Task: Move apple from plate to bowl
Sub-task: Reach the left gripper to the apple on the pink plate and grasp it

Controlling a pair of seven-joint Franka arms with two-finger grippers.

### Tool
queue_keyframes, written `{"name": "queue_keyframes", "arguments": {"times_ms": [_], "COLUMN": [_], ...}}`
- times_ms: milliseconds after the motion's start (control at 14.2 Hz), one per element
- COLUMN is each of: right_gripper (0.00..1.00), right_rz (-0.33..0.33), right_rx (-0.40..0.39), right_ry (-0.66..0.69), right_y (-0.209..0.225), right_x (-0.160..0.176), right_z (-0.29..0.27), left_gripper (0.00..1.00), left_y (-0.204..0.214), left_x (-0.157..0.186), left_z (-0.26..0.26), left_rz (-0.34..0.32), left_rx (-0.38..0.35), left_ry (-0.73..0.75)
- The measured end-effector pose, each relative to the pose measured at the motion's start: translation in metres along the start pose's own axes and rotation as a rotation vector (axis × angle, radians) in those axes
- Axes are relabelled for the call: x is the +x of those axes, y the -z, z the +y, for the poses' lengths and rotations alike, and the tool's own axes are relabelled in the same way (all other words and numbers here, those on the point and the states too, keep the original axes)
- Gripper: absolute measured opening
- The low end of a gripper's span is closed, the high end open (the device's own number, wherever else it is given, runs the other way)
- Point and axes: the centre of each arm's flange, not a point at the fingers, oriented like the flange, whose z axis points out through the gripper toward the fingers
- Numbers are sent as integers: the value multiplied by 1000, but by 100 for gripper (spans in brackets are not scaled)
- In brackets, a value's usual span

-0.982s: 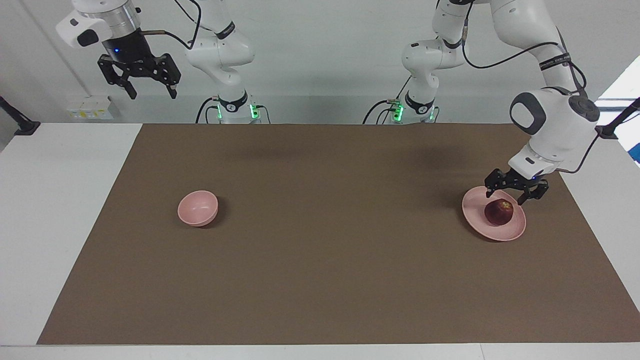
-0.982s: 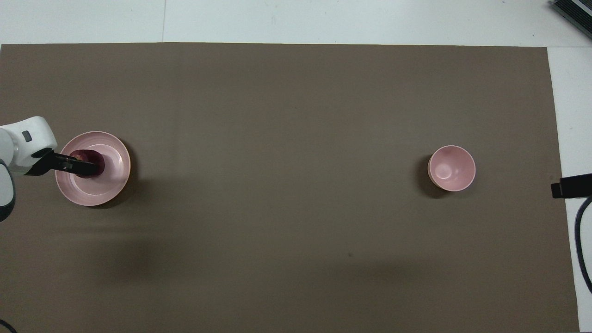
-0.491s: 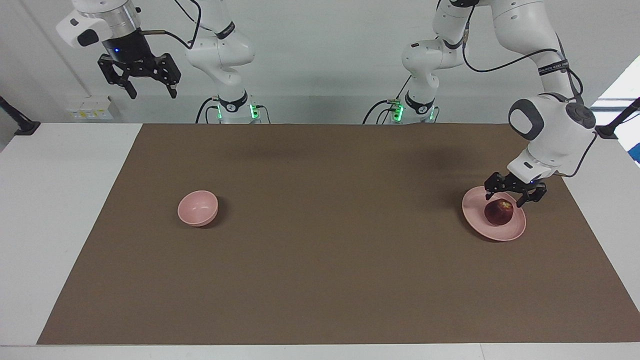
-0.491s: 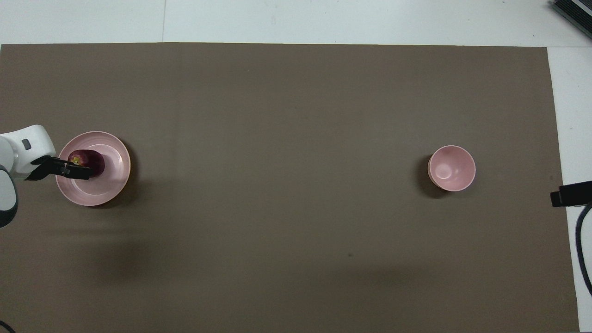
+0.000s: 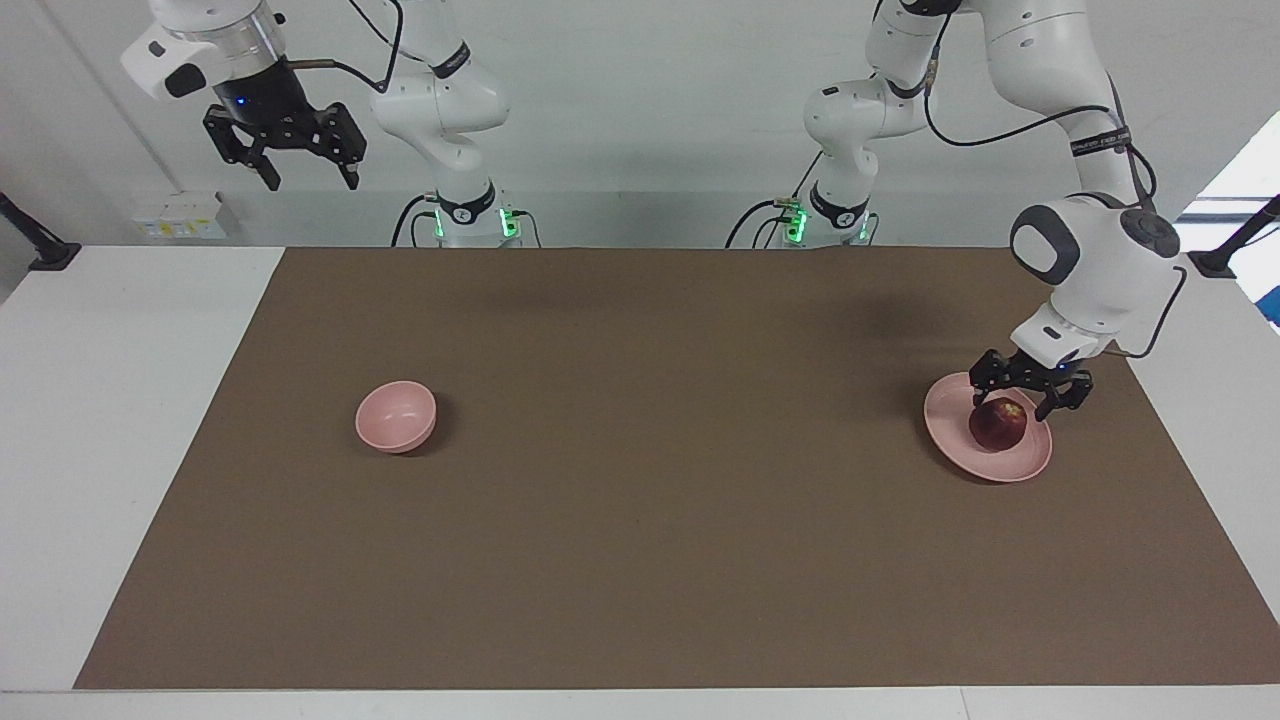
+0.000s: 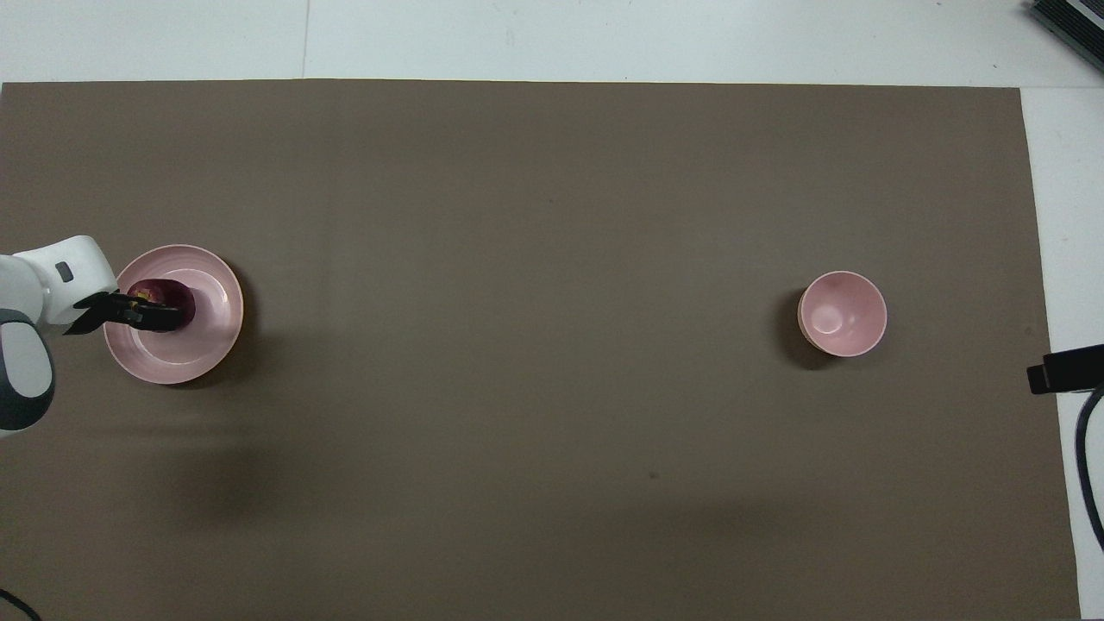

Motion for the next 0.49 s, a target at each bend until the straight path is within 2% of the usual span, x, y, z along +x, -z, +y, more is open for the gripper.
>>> {"name": "queue_keyframes", "arguments": {"times_ms": [70, 211, 281, 491], "right_gripper": [100, 100, 100, 100], "right_rz": [0, 0, 0, 0], "right_rx": [0, 0, 0, 0], "right_ry": [0, 0, 0, 0], "right_y": [0, 0, 0, 0], "right_x": [0, 0, 0, 0], "right_z": [0, 0, 0, 0], "left_gripper": [96, 73, 69, 68], "left_y": [-1, -1, 0, 2], "left_x": [0, 1, 2, 4], "left_z": [1, 3, 5, 8], "left_rz": [-1, -1, 0, 3], "left_rx": [-1, -2, -2, -2], "left_ry": [27, 85, 101, 109]}}
